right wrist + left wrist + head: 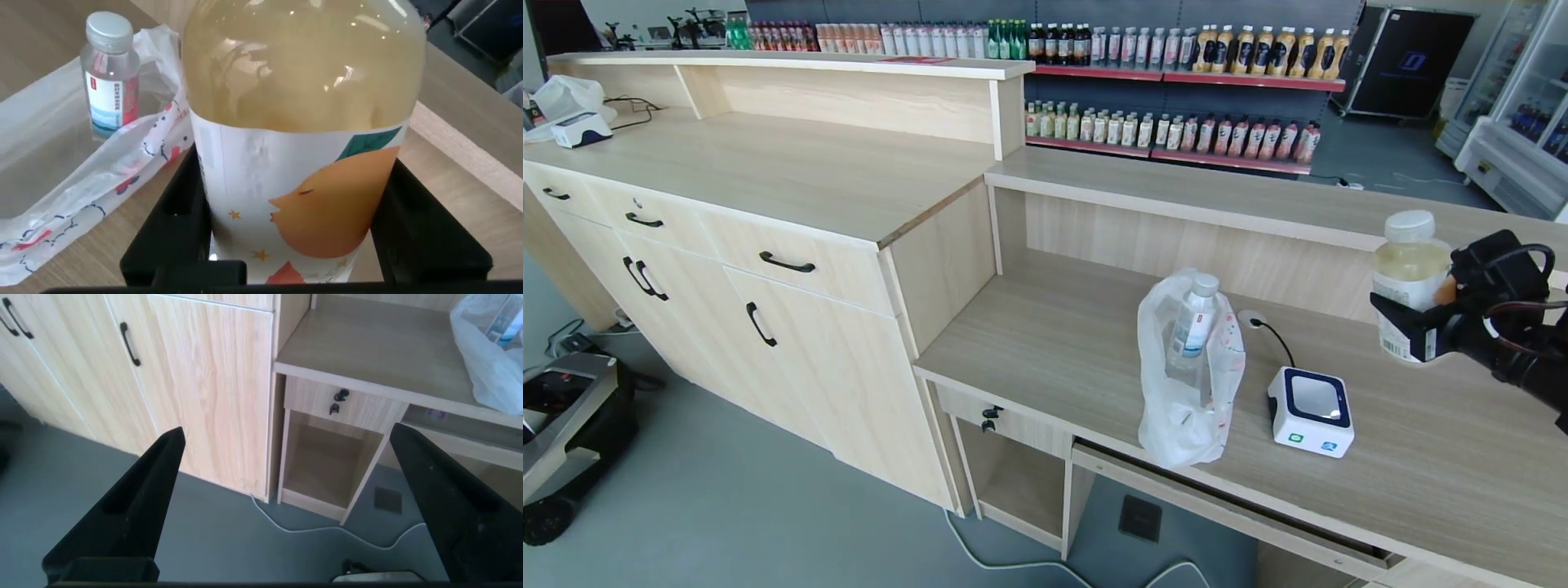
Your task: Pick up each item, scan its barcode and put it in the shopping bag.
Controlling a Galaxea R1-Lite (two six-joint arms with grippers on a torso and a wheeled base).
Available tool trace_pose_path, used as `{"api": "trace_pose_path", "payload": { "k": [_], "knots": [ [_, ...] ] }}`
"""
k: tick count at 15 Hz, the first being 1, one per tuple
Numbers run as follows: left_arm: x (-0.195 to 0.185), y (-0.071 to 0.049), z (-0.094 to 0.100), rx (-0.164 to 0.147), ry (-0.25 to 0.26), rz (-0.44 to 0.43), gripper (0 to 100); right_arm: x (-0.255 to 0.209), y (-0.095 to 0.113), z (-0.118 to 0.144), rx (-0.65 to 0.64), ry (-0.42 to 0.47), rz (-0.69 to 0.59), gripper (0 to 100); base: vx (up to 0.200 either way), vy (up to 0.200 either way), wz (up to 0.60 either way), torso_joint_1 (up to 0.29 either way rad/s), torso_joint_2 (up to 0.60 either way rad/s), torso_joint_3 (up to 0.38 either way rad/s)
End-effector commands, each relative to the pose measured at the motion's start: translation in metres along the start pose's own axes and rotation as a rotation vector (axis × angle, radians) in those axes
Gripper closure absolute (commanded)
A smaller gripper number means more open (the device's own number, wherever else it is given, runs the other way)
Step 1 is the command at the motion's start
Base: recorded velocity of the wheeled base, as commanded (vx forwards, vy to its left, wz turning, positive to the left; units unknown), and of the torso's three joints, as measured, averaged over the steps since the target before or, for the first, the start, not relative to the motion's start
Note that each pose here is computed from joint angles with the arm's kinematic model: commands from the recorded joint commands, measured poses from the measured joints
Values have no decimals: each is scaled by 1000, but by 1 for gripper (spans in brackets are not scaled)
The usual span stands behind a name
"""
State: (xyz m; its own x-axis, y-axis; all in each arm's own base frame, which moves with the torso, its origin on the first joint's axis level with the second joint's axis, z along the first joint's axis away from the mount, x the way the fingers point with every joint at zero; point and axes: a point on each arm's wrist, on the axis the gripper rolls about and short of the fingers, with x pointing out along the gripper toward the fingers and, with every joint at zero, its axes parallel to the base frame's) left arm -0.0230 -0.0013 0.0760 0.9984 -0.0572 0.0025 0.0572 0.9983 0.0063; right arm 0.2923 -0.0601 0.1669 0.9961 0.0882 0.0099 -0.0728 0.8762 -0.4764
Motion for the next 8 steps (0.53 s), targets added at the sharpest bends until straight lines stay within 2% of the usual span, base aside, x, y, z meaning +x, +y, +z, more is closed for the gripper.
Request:
{"api": "trace_pose_path", "payload": {
  "k": [1, 2, 4, 6, 8],
  "knots": [
    [0, 0, 0, 0, 1, 0, 0, -9, -3, 9, -34, -21, -18, 100, 0, 0, 0, 0, 0, 0],
    [0, 0, 0, 0, 1, 0, 0, -9, -3, 9, -46, -22, -15, 100, 0, 0, 0, 0, 0, 0],
    [0, 0, 0, 0, 1, 0, 0, -8, 2, 8, -54, -13, -7, 100, 0, 0, 600, 0, -2, 5],
    [0, 0, 0, 1, 1, 0, 0, 1, 17, 12, 16, 19, -44, 100, 0, 0, 600, 0, 2, 2],
    [0, 0, 0, 0, 3, 0, 0, 10, 31, 17, 35, 18, -30, 100, 0, 0, 600, 2, 5, 0]
  ]
}}
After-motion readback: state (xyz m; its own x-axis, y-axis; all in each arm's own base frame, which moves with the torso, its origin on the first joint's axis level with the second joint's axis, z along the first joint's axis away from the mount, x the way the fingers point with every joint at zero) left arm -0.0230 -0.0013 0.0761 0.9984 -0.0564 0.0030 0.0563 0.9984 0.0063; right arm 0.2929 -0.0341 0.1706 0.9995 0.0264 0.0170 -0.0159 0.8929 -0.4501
